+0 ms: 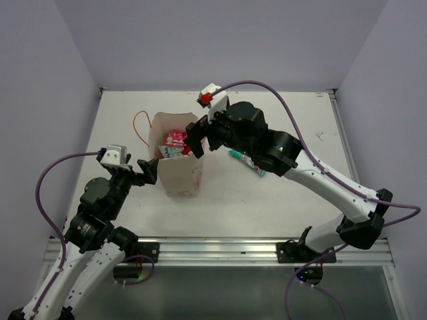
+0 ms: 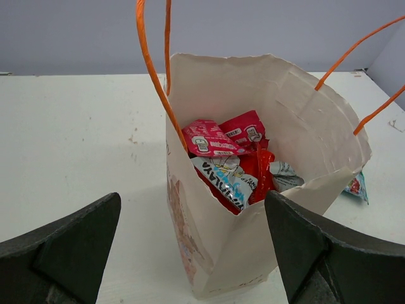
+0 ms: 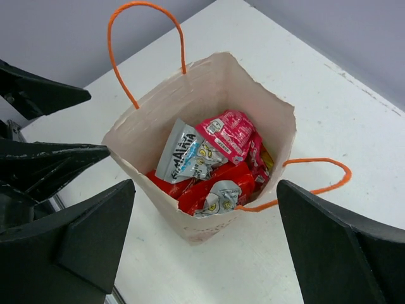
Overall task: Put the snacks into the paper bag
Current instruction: Place the snack in the paper bag, then pick up the snack from the center of the board.
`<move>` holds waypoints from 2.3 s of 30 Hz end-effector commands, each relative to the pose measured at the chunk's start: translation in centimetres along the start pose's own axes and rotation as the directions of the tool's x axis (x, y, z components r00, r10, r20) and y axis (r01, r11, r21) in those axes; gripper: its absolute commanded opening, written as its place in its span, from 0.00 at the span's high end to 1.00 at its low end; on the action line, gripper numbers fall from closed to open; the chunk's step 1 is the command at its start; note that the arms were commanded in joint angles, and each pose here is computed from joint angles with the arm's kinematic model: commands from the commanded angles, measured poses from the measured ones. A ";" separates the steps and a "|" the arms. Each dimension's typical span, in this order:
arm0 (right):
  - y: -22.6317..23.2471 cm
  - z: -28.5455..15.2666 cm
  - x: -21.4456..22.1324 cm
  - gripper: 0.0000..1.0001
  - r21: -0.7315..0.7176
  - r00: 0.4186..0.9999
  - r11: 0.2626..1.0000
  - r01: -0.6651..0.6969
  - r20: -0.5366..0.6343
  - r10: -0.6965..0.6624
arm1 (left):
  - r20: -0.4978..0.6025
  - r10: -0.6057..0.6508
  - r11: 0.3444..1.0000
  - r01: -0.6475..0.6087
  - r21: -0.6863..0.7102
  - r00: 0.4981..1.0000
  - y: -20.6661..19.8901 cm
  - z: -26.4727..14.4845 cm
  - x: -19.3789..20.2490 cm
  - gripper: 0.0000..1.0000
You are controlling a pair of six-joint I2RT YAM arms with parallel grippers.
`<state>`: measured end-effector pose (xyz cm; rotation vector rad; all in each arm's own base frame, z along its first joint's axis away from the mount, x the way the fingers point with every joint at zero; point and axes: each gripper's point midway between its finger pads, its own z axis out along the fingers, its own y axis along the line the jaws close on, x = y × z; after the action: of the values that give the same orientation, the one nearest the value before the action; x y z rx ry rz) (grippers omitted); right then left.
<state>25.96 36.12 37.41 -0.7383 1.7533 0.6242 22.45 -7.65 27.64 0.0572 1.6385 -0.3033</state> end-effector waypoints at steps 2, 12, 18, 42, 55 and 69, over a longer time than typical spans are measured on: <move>-1.9 -2.4 -1.2 0.02 0.091 0.998 0.996 -0.025 0.064 0.019 | 0.038 0.006 1.000 -0.006 0.010 0.999 -0.2 0.2 -0.9 0.00; -9.6 -5.3 1.9 0.01 0.319 0.991 0.938 -0.136 0.024 0.135 | 0.043 0.006 1.000 -0.007 0.009 0.999 -0.2 0.1 -1.0 0.00; -14.3 -6.7 4.2 0.01 0.430 0.983 0.886 -0.177 0.033 0.180 | 0.043 0.006 1.000 -0.007 0.010 0.999 -0.2 0.2 -1.0 0.00; -26.4 -1.2 25.2 0.04 0.643 0.794 0.679 -0.355 -0.177 0.582 | 0.043 0.006 1.000 -0.007 0.007 0.999 -0.1 0.1 -1.0 0.00; -25.3 -2.0 34.7 0.07 0.786 0.662 0.523 -0.331 -0.201 0.722 | 0.051 0.006 1.000 -0.006 0.007 0.999 -0.1 0.0 -1.1 0.00; -14.0 0.0 35.4 0.07 0.691 0.589 0.526 -0.496 -0.177 0.788 | 0.055 0.003 1.000 -0.004 0.006 0.998 -0.1 -0.1 -1.3 0.00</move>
<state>29.92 18.36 2.32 0.2252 2.5401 0.1945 22.38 -7.60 27.75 0.0573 1.6333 -0.3032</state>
